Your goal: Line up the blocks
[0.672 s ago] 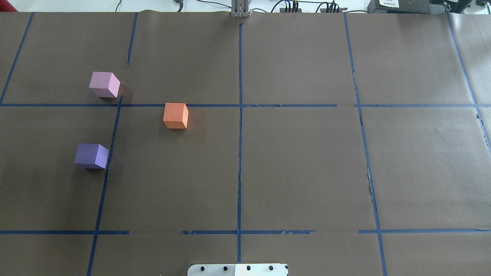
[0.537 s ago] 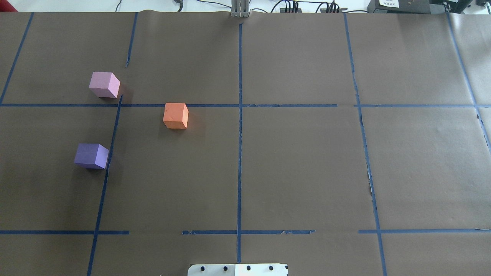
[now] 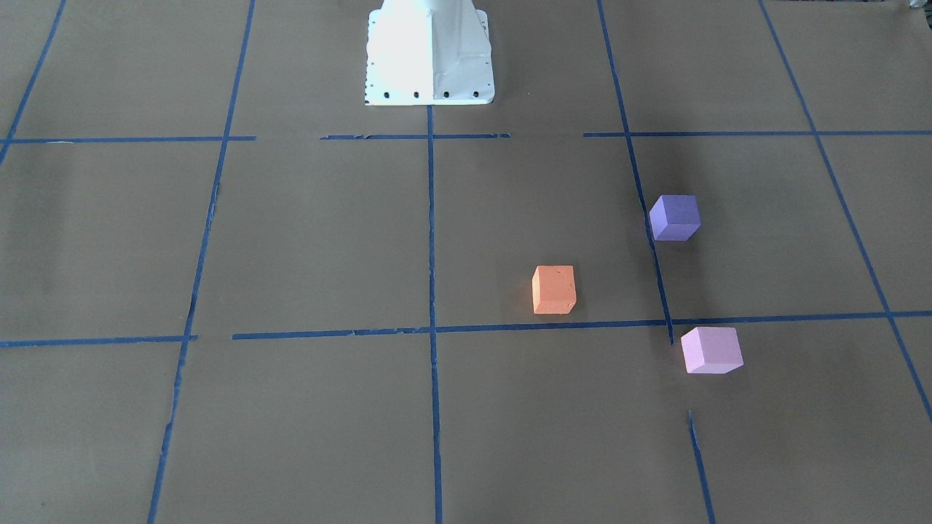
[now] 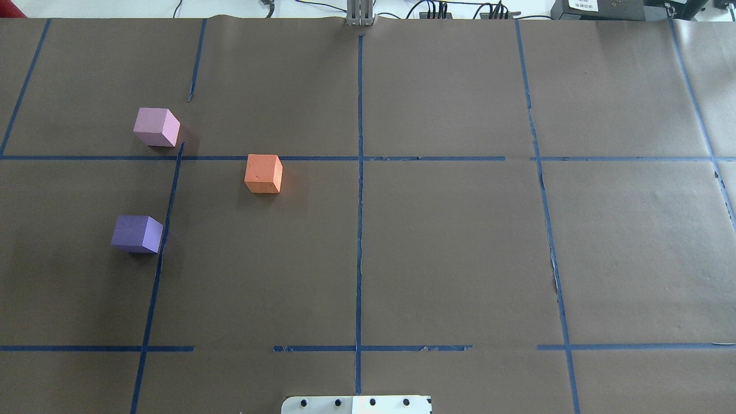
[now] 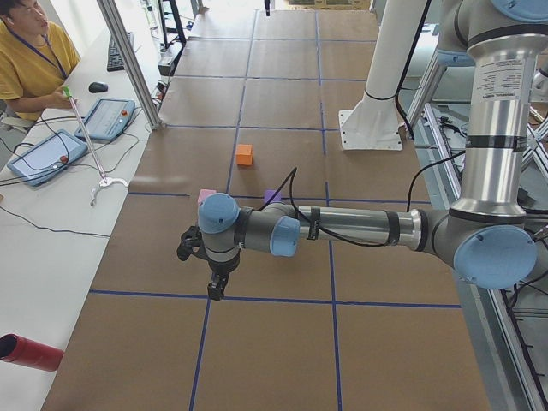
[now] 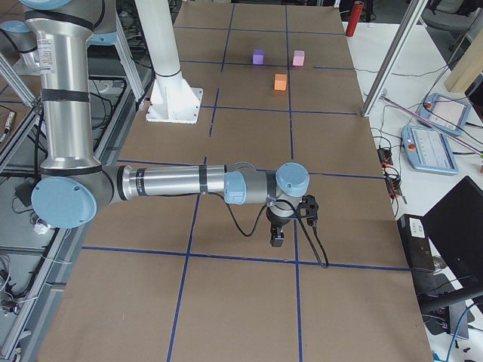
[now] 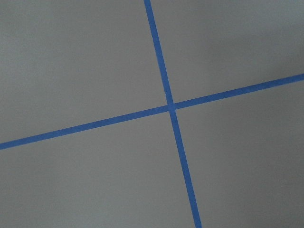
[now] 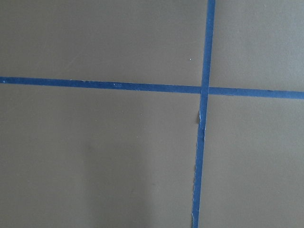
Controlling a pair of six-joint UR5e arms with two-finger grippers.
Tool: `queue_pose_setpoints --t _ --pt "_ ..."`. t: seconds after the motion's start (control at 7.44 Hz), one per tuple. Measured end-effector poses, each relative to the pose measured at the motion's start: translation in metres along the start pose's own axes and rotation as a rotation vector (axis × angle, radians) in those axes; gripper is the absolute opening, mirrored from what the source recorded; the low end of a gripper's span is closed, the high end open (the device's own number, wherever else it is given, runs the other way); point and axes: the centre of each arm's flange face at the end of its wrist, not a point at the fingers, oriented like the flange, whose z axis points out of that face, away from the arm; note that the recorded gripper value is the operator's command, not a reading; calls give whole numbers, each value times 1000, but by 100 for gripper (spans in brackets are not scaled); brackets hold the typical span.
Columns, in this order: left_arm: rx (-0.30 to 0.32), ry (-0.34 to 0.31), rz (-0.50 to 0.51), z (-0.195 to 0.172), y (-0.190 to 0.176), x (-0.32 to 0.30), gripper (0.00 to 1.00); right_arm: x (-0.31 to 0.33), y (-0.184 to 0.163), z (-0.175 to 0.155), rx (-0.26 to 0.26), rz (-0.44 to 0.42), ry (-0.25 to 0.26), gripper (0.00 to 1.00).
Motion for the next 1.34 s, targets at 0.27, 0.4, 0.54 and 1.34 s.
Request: queue_pose_setpoints --t 0.27,0.4,0.54,1.34 --pt "91 60 66 -7 -12 15 100 0 0 0 0 0 0 100" --pt "123 86 77 -12 -25 30 99 0 0 0 0 0 0 100" --pt "146 104 104 -15 -48 53 99 0 0 0 0 -1 0 100" --pt "48 226 -151 45 -203 372 100 0 0 0 0 0 0 100"
